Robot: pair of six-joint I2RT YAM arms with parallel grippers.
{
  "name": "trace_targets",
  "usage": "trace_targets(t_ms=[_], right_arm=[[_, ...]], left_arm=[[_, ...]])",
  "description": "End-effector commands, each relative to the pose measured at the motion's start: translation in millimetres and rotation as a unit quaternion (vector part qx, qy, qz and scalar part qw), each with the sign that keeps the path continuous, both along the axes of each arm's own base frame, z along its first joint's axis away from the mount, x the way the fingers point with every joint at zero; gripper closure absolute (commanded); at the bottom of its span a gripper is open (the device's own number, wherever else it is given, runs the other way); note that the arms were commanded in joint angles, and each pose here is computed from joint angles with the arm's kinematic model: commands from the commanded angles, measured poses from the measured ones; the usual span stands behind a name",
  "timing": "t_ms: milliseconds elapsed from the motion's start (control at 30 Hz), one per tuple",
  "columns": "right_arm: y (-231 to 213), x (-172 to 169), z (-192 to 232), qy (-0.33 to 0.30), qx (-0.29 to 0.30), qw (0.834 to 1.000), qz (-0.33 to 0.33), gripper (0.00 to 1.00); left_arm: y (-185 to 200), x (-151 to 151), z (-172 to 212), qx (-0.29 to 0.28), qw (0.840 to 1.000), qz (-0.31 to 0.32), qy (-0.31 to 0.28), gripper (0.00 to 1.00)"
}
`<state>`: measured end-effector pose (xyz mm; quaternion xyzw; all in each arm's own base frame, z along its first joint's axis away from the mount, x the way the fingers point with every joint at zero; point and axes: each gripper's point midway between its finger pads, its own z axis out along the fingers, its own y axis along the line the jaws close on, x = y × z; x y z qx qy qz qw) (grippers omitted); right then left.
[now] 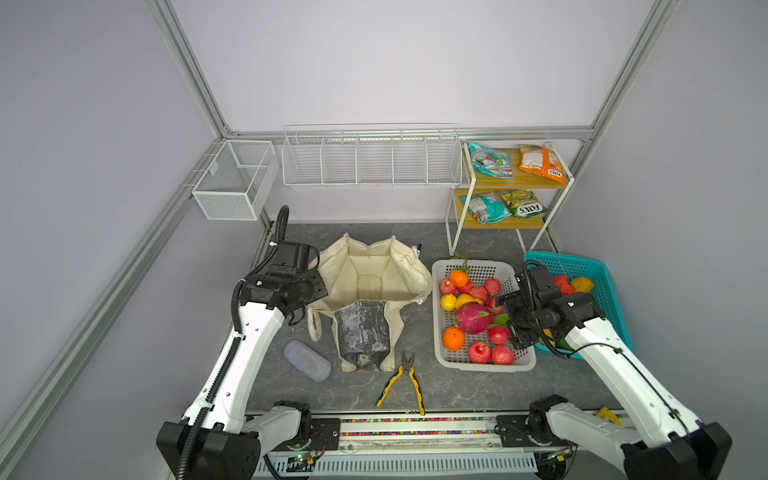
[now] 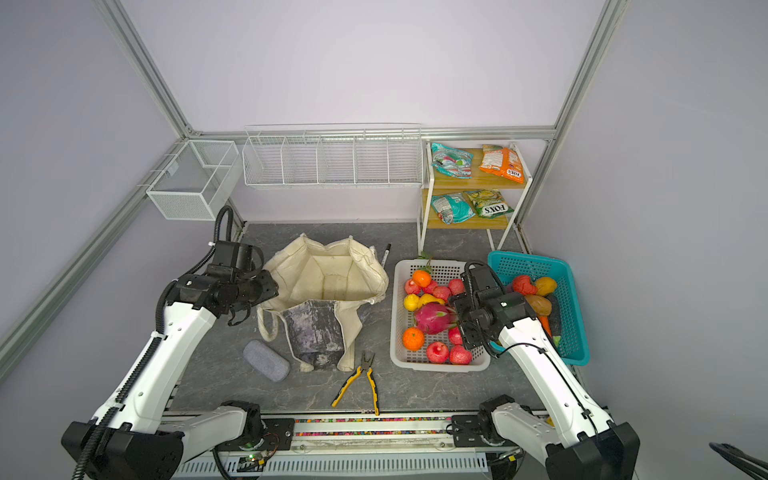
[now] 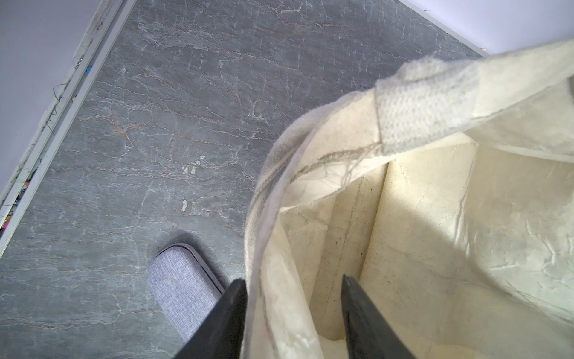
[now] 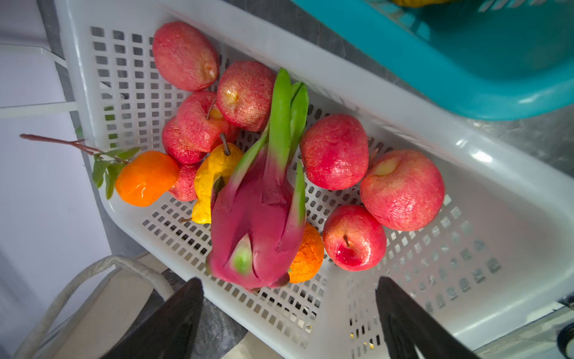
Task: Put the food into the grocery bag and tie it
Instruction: 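Move the right gripper over the white fruit basket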
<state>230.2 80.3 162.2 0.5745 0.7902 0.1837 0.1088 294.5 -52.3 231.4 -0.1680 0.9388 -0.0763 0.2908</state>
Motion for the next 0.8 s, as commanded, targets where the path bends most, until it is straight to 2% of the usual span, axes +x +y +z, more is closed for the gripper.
trace_targets(t_ms=[0, 300, 767], right_arm=[[10.2, 14.1, 1.2, -0.009, 0.064, 0.997, -0.029, 0.1], [8.8, 35.9, -20.2, 0.015, 0.103, 0.994, -0.016, 0.12], [9.7, 33.8, -53.6, 0.056, 0.105, 0.993, -0.017, 0.11]], left_arm=[[3.2, -2.4, 4.2, 0.009, 1.0, -0.002, 0.002, 0.49], [3.2, -0.8, 4.0, 0.01, 1.0, -0.002, 0.003, 0.48], [3.7, 2.1, 1.9, 0.012, 1.0, 0.002, 0.005, 0.48]])
